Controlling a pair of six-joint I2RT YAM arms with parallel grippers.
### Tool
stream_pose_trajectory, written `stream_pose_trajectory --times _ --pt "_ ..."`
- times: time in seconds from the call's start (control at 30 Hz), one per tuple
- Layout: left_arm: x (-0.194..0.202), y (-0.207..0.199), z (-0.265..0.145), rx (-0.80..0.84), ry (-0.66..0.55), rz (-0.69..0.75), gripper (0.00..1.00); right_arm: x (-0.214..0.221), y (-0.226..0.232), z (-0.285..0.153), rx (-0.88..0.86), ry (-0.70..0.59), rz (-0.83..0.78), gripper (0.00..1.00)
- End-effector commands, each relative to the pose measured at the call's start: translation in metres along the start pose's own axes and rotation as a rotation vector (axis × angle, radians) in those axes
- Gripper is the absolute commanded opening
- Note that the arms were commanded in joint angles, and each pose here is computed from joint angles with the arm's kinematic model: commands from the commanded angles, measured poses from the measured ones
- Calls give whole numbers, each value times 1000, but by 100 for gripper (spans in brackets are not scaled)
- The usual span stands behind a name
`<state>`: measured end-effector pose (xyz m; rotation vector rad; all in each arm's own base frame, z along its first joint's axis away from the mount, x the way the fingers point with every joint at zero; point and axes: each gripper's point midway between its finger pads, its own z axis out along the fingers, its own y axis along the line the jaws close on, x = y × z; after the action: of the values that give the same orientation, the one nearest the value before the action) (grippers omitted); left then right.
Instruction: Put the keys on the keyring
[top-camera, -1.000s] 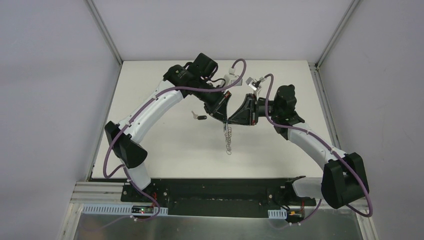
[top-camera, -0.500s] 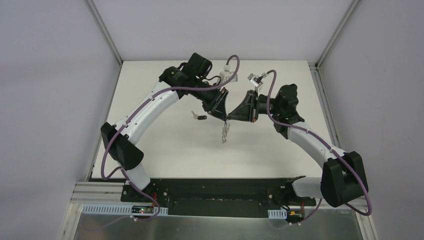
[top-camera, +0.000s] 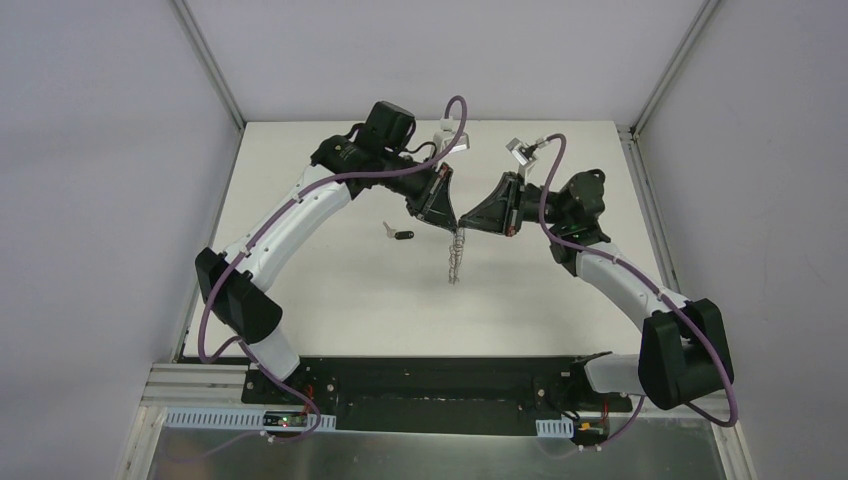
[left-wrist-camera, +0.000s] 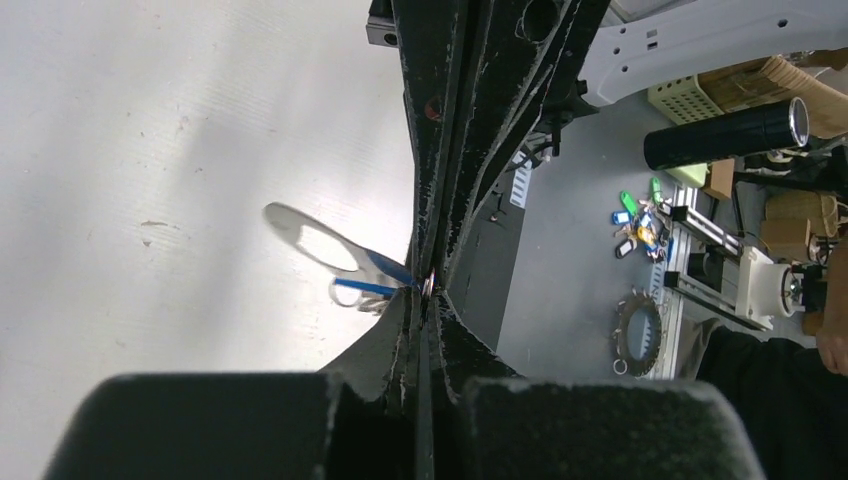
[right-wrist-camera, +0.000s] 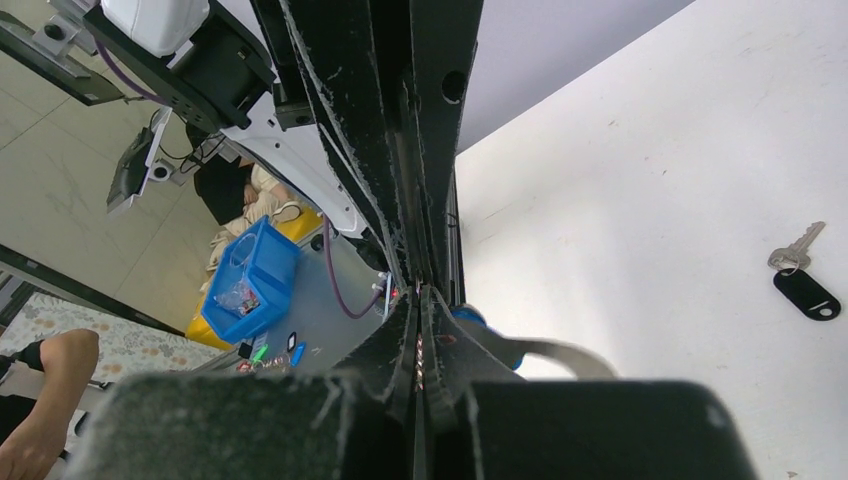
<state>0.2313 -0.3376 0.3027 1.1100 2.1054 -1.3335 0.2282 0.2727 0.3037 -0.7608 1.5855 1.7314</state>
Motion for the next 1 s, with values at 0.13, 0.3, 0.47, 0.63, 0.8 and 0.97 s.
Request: stream_pose_trajectory --times 0.13,0.3,0.47,0.63,0.8,0.97 --pt "-4 -3 -12 -38 -3 42 0 -10 6 -5 -8 -26 -122 8" --pt "17 -3 -12 -81 150 50 0 -9 6 -5 -6 -5 -140 28" --pt "19 -9 -6 -72 190 58 0 -2 9 -1 -25 31 -144 38" --pt "17 -15 -1 -37 209 51 0 9 7 2 -33 69 -143 42" --pt "18 -16 3 -26 219 48 0 16 11 4 -50 97 -145 27" --pt "21 -15 4 -27 227 47 0 16 12 5 -56 101 -143 10"
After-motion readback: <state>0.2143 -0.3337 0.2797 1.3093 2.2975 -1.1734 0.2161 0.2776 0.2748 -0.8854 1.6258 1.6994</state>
